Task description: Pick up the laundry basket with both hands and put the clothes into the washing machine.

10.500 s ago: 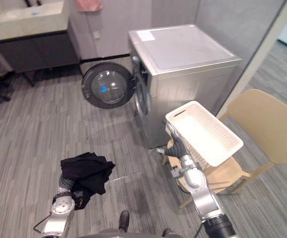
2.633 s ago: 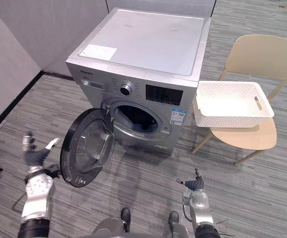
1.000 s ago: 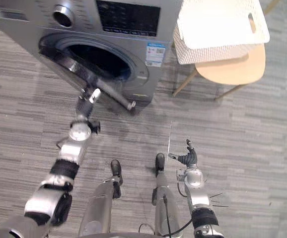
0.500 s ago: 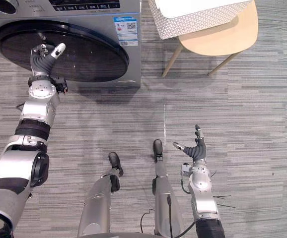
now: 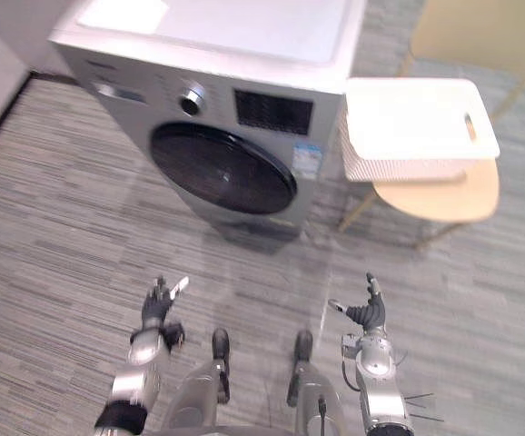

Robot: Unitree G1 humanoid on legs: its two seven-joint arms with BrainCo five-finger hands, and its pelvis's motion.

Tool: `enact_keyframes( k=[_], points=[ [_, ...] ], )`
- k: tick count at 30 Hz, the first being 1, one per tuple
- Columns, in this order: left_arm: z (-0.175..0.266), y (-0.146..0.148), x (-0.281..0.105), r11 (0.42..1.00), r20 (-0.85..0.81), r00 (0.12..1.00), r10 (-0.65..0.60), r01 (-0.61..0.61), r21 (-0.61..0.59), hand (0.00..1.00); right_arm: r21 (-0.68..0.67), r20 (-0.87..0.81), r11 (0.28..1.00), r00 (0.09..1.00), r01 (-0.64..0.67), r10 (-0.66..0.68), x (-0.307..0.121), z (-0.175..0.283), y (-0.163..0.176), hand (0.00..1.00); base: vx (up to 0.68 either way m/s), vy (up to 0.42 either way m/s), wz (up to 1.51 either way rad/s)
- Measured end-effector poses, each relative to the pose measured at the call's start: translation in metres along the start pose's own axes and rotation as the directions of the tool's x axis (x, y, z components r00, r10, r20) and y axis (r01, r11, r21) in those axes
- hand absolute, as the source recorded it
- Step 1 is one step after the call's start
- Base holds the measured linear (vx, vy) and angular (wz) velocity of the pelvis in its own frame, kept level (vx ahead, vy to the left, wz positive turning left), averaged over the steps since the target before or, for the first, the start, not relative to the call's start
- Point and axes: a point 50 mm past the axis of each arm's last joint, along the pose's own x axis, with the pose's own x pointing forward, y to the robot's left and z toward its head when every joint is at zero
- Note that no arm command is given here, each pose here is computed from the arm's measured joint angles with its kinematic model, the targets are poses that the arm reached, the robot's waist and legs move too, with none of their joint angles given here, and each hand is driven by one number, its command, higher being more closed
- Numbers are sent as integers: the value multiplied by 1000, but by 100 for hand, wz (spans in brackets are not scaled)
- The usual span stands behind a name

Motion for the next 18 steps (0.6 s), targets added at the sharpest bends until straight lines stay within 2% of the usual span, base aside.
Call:
enact_keyframes(
  k=[2, 6, 10, 13, 18],
  points=[
    [-22, 16, -12, 1000, -67, 998, 1, 0, 17, 0, -5, -33, 1000, 999, -17, 17, -1, -8, 1, 0, 100, 31, 82],
    [-39, 23, -17, 998, -130, 992, -9, 16, 55, 0, -3, -106, 1000, 994, -14, 13, -2, -23, 2, 0, 73, 37, 96],
    [-42, 31, -14, 994, -145, 989, 33, -17, 111, 0, -20, -137, 999, 990, -35, 32, 0, -29, 6, 0, 142, 101, 88],
    [-46, 45, -11, 987, -172, 981, 93, -68, 148, 0, -18, -139, 994, 985, -104, 100, 9, -23, 25, 0, 135, 119, 36],
    [-43, 50, -18, 982, -148, 981, 124, -100, 160, 0, -2, -205, 991, 970, -137, 133, -5, -37, 41, 0, 188, 175, 70]
  ],
)
